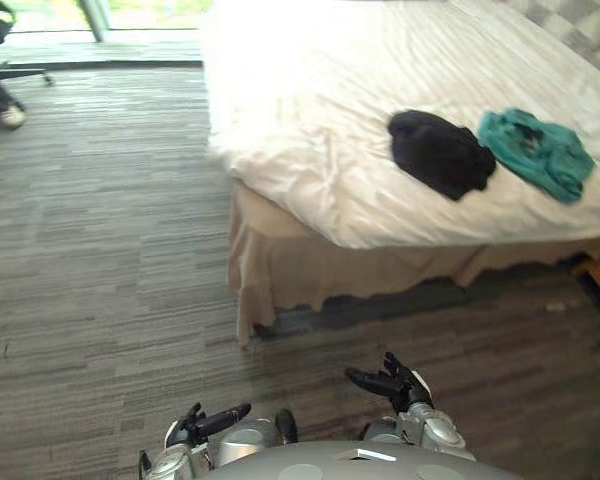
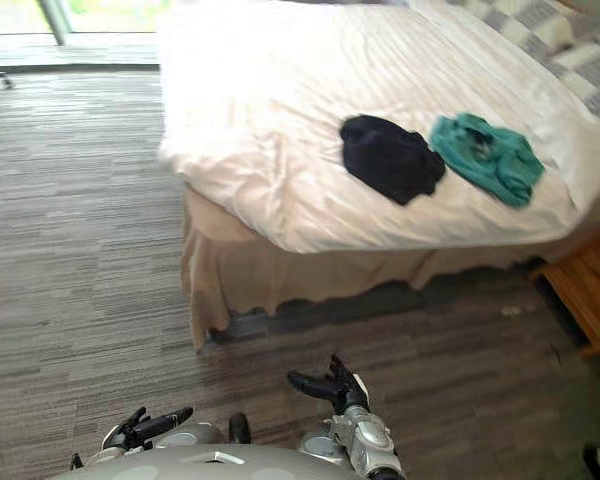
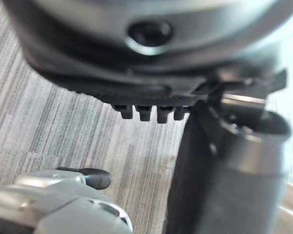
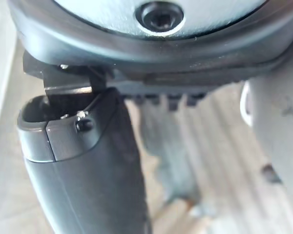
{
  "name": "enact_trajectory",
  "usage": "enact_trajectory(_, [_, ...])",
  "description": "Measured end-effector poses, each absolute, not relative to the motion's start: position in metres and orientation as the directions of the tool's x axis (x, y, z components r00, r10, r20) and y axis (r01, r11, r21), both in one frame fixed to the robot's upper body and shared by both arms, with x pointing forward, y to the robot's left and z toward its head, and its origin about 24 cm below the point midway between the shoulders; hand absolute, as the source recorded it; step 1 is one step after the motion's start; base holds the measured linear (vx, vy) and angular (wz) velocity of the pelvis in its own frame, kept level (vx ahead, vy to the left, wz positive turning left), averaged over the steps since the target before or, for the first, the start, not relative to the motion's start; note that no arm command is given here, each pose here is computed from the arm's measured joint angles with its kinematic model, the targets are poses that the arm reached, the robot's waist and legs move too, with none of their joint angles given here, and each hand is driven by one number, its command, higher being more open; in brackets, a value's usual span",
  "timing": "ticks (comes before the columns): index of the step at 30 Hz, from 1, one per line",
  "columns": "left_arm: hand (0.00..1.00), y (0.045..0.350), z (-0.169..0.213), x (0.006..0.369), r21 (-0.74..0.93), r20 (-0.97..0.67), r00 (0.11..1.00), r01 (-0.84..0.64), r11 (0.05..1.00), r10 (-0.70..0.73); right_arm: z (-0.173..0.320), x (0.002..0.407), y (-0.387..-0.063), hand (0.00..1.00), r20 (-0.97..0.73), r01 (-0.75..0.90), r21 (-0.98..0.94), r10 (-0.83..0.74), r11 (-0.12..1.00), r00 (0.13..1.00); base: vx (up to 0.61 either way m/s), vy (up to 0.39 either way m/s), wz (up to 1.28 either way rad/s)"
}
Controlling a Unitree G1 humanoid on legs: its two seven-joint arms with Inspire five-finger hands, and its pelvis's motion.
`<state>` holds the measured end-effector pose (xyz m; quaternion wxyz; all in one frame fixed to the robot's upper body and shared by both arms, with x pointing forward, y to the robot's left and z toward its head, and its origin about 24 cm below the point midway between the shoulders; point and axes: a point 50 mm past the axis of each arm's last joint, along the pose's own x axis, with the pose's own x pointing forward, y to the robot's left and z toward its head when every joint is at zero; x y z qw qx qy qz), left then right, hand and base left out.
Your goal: Tidy up the quilt and then pick up the clothes from the bed and put them into the laundry hamper
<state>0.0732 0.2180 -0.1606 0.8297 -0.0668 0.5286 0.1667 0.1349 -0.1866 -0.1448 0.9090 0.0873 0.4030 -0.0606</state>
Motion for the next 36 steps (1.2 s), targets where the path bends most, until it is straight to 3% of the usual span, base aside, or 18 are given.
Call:
enact_trajectory(6, [1.00, 0.218, -0.160, 0.073, 0.069, -0.898, 0.391, -0.326, 0.943, 0.200, -0.145, 0.134, -0.187, 1.00, -0.731, 0.241, 0.143, -0.062, 0.960, 0.680, 0.33, -0.100, 0.92])
enact_trajectory(11, [1.00, 0.212, -0.163, 0.062, 0.042, -0.909, 0.367, -0.393, 0.919, 0.198, -0.145, 0.132, -0.192, 1.00, -0.734, 0.256, 0.146, -0.069, 0.956, 0.675, 0.33, -0.200, 0.21])
enact_trajectory(18, [1.00, 0.210, -0.161, 0.072, -0.001, -0.885, 0.430, -0.387, 0.922, 0.180, -0.150, 0.115, -0.202, 1.00, -0.777, 0.272, 0.130, -0.073, 0.953, 0.625, 0.19, -0.123, -0.13])
enact_trajectory(26, [1.00, 0.203, -0.157, 0.086, -0.035, -0.862, 0.499, -0.236, 0.971, 0.090, -0.149, 0.104, -0.220, 1.00, -0.785, 0.329, 0.092, -0.135, 0.940, 0.605, 0.16, 0.131, -0.60])
enact_trajectory(29, [1.00, 0.206, -0.149, 0.109, -0.063, -0.820, 0.567, -0.217, 0.974, 0.074, -0.155, 0.083, -0.218, 1.00, -0.818, 0.346, 0.089, -0.130, 0.934, 0.560, 0.11, 0.155, -0.07])
enact_trajectory(33, [1.00, 0.198, -0.138, 0.131, -0.272, -0.734, 0.679, -0.301, 0.914, 0.006, -0.156, 0.070, -0.223, 1.00, -0.835, 0.394, 0.077, -0.157, 0.916, 0.528, 0.06, 0.071, -0.04])
enact_trajectory(36, [1.00, 0.219, -0.124, 0.146, -0.385, -0.644, 0.752, -0.477, 0.790, 0.140, -0.156, 0.061, -0.230, 1.00, -0.839, 0.438, 0.064, -0.190, 0.897, 0.510, 0.02, -0.026, 0.06])
